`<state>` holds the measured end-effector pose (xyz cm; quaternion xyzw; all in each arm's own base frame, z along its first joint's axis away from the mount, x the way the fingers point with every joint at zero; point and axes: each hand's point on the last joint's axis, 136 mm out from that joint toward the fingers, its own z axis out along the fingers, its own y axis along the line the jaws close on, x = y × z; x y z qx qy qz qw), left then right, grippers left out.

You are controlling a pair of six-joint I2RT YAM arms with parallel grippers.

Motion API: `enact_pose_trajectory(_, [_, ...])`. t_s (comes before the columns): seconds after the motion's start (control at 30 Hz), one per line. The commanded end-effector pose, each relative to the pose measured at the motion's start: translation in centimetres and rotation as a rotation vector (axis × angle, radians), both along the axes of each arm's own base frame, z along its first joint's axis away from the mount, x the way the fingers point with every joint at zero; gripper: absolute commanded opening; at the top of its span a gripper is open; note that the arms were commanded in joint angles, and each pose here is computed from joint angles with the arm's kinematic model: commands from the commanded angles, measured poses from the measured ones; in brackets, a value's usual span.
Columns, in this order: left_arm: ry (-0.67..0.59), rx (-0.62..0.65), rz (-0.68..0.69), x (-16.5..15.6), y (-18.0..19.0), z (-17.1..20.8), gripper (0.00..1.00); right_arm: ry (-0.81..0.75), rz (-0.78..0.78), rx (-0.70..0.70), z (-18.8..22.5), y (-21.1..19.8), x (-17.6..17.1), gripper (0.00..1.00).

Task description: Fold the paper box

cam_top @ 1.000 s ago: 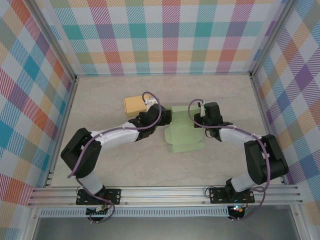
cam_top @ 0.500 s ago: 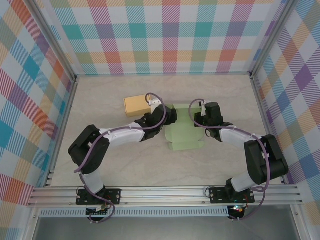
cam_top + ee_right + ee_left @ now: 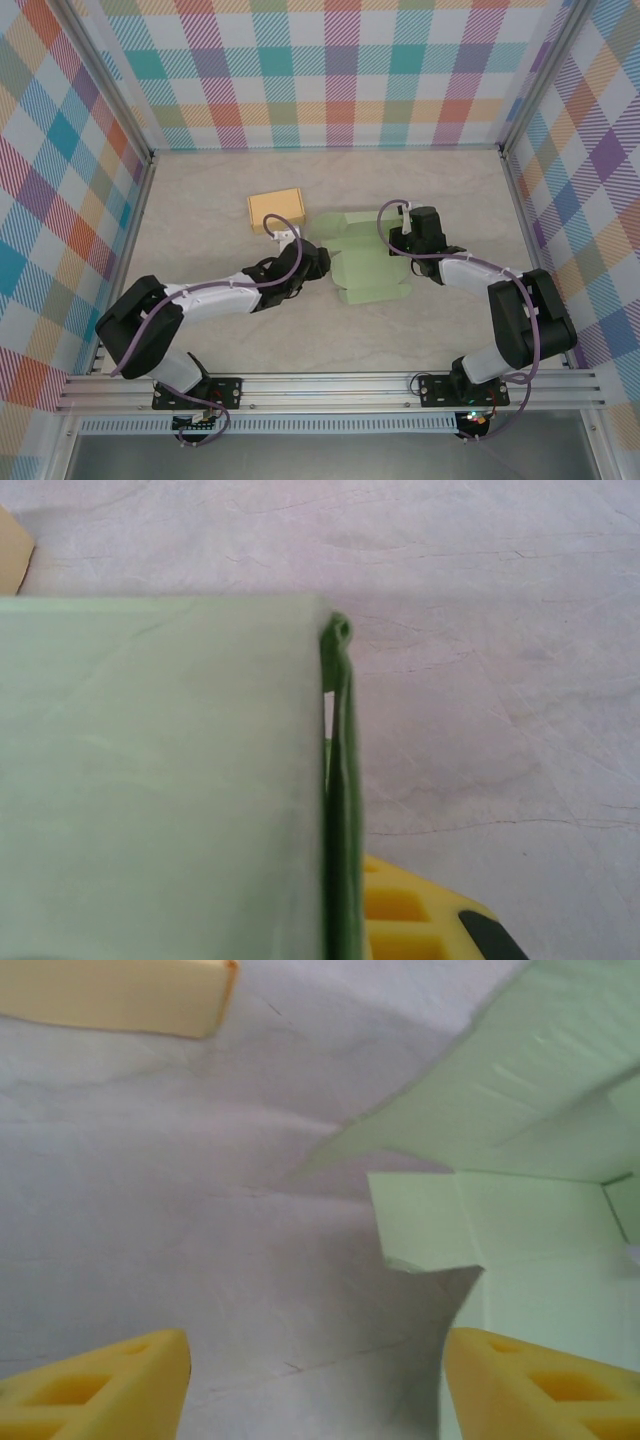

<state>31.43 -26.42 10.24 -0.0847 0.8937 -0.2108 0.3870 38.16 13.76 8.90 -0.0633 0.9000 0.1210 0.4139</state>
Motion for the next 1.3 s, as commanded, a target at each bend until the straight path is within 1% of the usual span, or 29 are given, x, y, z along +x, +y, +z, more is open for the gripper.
enact_pose_trajectory(0.0, [-0.002, -0.106, -0.034, 0.2, -2.5, 0.8, 0.67, -0.030, 0.013, 0.011, 0.6, 0.5, 0.1, 0.00])
enact_pose_trajectory(0.27, [-0.005, -0.067, 0.006, 1.8, -3.3, -0.2, 0.67, -0.036, 0.016, 0.013, 0.7, 0.5, 0.1, 0.00])
enact_pose_trajectory(0.43, [-0.006, -0.044, -0.003, 2.8, -4.4, -0.6, 0.68, -0.037, 0.020, 0.016, 0.7, 0.6, 0.1, 0.00])
enact_pose_trajectory(0.6, [-0.022, -0.036, -0.030, 3.8, -5.7, -0.1, 0.67, -0.036, 0.023, 0.015, 0.6, 0.6, 0.0, 0.00])
enact_pose_trajectory(0.7, [-0.035, -0.055, -0.047, 4.0, -6.4, 0.5, 0.63, -0.037, 0.025, 0.016, 0.6, 0.7, 0.1, 0.00])
enact_pose_trajectory(0.8, [-0.054, -0.067, -0.079, 3.9, -7.3, 1.2, 0.54, -0.039, 0.029, 0.015, 0.6, 0.7, 0.1, 0.00])
enact_pose_trajectory(0.83, [-0.057, -0.065, -0.085, 4.0, -7.6, 1.3, 0.53, -0.036, 0.030, 0.016, 0.5, 0.7, 0.1, 0.00])
enact_pose_trajectory(0.93, [-0.058, -0.062, -0.104, 4.0, -8.3, 1.3, 0.43, -0.038, 0.031, 0.017, 0.6, 0.8, 0.1, 0.00])
enact_pose_trajectory(1.17, [-0.046, -0.082, -0.142, 4.2, -10.3, 0.7, 0.41, -0.031, 0.038, 0.018, 0.4, 0.9, 0.0, 0.00])
enact_pose_trajectory(1.27, [-0.044, -0.075, -0.135, 4.6, -10.5, 0.2, 0.41, -0.031, 0.040, 0.019, 0.4, 1.0, 0.1, 0.00])
